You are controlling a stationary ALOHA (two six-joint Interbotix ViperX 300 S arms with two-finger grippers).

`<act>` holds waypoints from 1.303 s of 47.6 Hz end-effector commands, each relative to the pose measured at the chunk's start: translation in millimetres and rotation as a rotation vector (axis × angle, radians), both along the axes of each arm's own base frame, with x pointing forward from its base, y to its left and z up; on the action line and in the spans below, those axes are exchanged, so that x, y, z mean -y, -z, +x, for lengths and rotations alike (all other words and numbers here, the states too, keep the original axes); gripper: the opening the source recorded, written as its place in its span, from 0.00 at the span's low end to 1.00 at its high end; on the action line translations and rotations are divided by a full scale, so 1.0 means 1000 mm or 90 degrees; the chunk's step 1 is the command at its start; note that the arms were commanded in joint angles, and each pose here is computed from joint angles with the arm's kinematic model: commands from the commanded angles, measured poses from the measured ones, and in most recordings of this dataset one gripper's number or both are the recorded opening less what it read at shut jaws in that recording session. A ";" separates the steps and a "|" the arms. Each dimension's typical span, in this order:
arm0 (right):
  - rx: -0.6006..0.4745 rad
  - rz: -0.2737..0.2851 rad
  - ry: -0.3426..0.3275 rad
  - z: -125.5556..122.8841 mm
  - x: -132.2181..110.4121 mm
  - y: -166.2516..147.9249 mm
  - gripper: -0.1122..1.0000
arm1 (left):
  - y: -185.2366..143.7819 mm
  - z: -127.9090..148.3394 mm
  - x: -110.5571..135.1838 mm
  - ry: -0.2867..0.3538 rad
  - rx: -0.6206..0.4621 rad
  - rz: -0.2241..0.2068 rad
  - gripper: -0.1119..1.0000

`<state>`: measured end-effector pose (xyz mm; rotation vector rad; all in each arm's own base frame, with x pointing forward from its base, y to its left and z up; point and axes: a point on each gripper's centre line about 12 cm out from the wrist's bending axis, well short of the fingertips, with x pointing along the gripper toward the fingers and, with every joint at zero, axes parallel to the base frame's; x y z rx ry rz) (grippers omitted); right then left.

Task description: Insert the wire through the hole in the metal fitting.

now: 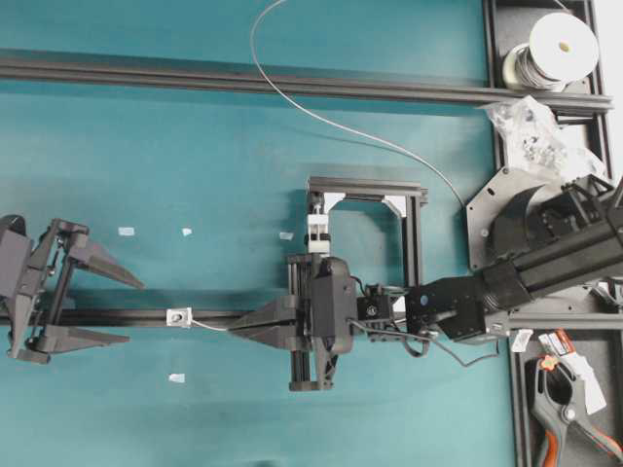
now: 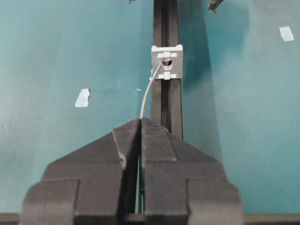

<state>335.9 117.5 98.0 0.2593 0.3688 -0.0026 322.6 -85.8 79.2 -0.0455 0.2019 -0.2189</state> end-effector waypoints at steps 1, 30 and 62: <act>0.025 0.007 -0.001 0.005 -0.002 -0.010 0.10 | -0.012 0.004 0.002 0.001 0.026 -0.007 0.79; 0.019 0.014 0.009 0.000 0.000 -0.009 0.10 | -0.014 0.007 0.002 0.000 0.033 -0.007 0.79; 0.020 -0.001 0.020 -0.001 0.007 -0.007 0.10 | -0.015 0.009 0.002 -0.001 0.037 -0.007 0.79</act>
